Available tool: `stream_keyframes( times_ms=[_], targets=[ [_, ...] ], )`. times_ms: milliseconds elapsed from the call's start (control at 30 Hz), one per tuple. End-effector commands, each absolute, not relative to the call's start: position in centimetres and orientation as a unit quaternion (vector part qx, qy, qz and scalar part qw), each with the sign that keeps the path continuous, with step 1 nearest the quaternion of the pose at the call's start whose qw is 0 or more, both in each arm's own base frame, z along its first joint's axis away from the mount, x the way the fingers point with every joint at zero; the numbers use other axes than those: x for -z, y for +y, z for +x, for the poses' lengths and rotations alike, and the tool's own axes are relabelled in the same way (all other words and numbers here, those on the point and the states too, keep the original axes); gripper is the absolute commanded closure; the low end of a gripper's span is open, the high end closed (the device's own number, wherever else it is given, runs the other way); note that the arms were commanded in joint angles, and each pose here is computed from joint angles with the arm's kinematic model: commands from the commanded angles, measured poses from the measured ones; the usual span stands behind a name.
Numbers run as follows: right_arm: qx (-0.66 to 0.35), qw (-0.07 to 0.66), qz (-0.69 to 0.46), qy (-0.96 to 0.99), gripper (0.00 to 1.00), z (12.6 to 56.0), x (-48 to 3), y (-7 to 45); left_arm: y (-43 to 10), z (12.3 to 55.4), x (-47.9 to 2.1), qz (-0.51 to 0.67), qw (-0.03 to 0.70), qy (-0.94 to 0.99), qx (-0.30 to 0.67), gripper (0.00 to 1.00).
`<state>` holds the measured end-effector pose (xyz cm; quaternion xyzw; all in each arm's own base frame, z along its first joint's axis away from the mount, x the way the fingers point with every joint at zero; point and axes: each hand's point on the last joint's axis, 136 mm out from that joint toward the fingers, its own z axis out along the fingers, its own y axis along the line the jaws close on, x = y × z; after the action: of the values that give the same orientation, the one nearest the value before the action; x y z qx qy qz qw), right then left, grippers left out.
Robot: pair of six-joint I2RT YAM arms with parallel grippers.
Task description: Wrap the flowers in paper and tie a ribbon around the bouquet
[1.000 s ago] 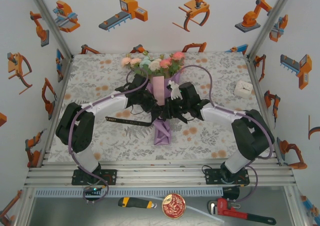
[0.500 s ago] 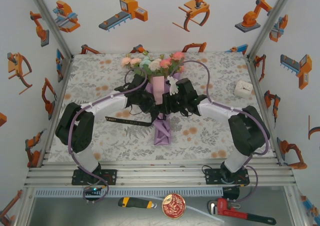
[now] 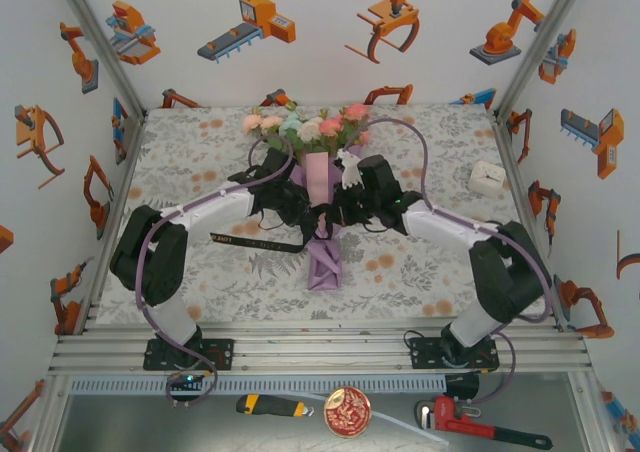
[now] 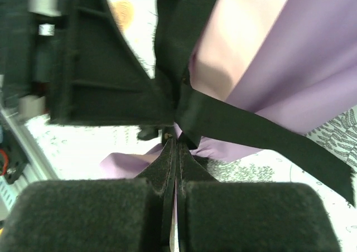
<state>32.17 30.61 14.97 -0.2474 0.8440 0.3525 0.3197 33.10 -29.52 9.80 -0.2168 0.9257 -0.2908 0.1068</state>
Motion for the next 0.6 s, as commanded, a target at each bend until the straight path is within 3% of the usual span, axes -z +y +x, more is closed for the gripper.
stream_keyframes(
  times_ms=[0,333,567],
  targets=[
    [-0.396,0.349,-0.274,0.804,1.0,30.7,-18.2,31.2,-29.8,33.5,-11.6,-0.21,0.115,0.92,0.309,1.0],
    [-0.46,0.31,-0.286,0.781,0.99,29.2,-17.4,32.8,-32.5,33.0,-11.6,-0.203,0.089,0.905,0.363,1.0],
    [-0.463,0.298,-0.284,0.785,0.88,29.2,-16.4,33.0,-34.0,32.3,-11.1,-0.205,0.065,0.889,0.404,1.0]
  ],
)
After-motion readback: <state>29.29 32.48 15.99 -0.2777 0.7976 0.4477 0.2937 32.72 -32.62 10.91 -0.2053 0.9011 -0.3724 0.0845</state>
